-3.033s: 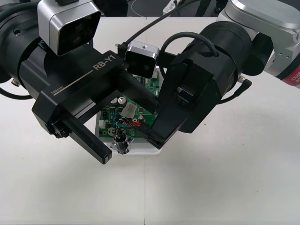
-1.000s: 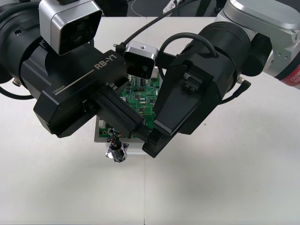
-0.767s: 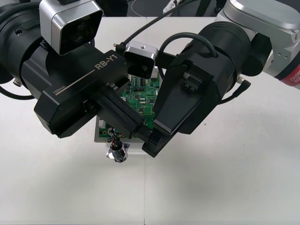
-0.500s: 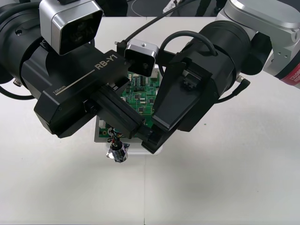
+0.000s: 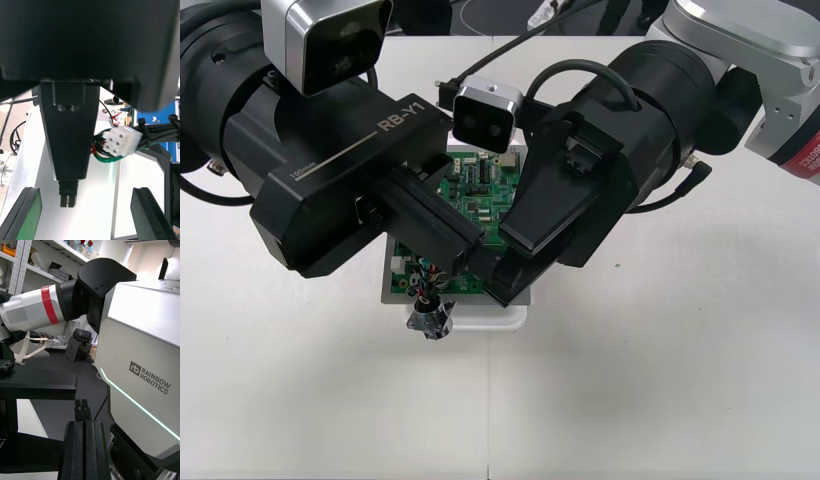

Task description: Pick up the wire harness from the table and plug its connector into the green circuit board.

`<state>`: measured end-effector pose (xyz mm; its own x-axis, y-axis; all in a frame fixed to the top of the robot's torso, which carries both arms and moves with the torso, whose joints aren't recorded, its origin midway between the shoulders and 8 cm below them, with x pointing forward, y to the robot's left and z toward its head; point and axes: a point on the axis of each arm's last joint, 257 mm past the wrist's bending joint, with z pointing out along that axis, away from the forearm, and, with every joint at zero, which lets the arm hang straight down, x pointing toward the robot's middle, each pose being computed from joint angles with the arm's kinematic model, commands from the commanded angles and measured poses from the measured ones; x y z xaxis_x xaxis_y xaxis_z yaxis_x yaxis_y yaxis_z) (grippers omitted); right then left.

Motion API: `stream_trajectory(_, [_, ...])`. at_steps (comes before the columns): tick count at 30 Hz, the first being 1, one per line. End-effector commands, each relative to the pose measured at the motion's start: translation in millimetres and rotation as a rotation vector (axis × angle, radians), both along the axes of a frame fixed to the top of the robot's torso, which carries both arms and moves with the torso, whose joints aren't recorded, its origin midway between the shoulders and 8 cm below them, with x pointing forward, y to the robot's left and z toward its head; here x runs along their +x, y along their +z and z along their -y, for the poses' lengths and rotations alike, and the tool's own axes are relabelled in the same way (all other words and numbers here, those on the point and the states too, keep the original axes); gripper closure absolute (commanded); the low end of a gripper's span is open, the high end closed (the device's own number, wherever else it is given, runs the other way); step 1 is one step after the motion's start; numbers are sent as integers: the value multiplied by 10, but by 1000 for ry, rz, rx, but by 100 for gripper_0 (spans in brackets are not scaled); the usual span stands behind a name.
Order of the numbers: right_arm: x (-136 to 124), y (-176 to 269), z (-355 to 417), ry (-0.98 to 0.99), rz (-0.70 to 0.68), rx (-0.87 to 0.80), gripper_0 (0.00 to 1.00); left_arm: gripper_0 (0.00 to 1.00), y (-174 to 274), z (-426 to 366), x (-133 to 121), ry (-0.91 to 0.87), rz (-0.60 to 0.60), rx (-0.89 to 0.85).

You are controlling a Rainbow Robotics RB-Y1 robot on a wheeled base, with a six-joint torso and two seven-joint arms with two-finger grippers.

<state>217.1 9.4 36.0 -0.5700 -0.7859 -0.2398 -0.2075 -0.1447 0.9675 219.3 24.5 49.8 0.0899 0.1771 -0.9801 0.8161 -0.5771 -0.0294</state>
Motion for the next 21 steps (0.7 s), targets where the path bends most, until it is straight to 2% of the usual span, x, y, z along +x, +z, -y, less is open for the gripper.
stream_trajectory(1, [106,131,78,-33,90,51,31,100,88,-105,-6,-9,25,17])
stream_trajectory(14, [301,108,314,-127,95,33,31,100,82,-319,0,9,-4,15])
stream_trajectory(21, [511,151,447,-207,107,28,31,100,52,-457,21,17,-10,21])
